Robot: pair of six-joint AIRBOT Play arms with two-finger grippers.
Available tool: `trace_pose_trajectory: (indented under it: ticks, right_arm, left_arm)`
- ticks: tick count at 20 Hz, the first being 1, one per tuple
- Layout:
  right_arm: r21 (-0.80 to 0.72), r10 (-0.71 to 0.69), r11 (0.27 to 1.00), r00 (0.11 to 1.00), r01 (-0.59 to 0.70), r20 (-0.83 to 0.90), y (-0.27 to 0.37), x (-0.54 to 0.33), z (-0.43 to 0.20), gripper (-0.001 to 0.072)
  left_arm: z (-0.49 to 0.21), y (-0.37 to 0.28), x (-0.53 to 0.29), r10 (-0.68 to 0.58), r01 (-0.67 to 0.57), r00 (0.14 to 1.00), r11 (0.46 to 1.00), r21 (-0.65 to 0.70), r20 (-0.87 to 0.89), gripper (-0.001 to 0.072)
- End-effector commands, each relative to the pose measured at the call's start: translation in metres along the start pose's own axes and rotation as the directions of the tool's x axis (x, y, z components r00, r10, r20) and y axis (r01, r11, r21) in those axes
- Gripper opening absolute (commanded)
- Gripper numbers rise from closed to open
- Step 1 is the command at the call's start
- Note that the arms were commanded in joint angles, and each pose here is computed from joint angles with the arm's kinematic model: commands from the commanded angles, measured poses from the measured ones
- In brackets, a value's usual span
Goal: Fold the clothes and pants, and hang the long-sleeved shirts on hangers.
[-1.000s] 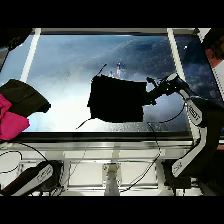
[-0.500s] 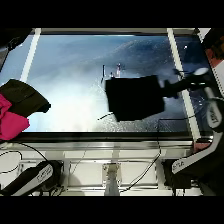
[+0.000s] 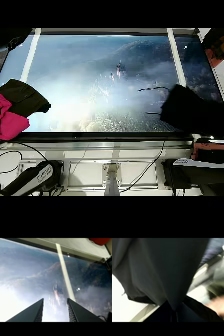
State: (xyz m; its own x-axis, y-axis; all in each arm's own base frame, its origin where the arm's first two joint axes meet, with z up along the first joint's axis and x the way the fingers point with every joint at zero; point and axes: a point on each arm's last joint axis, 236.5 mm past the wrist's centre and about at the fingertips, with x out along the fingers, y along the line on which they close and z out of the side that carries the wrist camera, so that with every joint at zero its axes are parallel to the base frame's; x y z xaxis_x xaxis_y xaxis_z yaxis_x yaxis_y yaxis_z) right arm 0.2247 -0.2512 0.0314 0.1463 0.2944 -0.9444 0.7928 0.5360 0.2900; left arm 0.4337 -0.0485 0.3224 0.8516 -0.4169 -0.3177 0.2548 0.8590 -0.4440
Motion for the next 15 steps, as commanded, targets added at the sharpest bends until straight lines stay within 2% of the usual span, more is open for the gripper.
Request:
trace_pose_trajectory:
  ticks: [1,2,4,5,7,9,12,15]
  right_arm:
    - [0.176,-0.033,0.984,0.999,0.031,0.012,-0.047,-0.033,-0.027,0.002]
    - [0.201,-0.034,0.979,0.999,0.029,0.019,-0.05,-0.036,-0.029,0.008]
    - [0.273,-0.034,0.962,0.999,0.027,0.021,-0.049,-0.04,-0.033,0.0581]
    - [0.284,-0.031,0.958,0.999,0.02,0.034,-0.045,-0.044,-0.031,0.0662]
    - [0.257,0.029,0.965,0.995,-0.053,0.097,-0.025,-0.057,-0.02,0.0661]
    - [0.167,0.151,0.967,0.963,-0.19,0.223,0.013,-0.086,0.002,0.0662]
    - [-0.062,0.348,0.932,0.834,-0.357,0.427,0.086,-0.156,0.03,0.0661]
    - [-0.275,0.453,0.892,0.691,-0.359,0.564,0.147,-0.224,0.034,0.0661]
  left_arm:
    - [0.0,0.0,0.0,0.001,-0.001,1.0,1.0,0.0,0.001,0.0353]
    - [0.0,0.0,0.0,0.001,-0.001,1.0,1.0,0.0,0.001,0.0352]
    - [0.0,0.0,0.0,0.001,-0.001,1.0,1.0,0.0,0.001,0.0352]
    - [0.0,0.0,0.0,0.001,-0.001,1.0,1.0,0.0,0.001,0.0353]
    - [0.0,0.0,0.0,0.001,-0.001,1.0,1.0,0.0,0.001,0.0353]
    - [0.0,0.0,0.0,0.001,-0.001,1.0,1.0,0.0,0.001,0.0353]
    - [0.0,0.0,0.0,0.001,-0.001,1.0,1.0,0.0,0.001,0.0353]
    - [0.0,0.0,0.0,0.001,-0.001,1.0,1.0,0.0,0.001,0.0353]
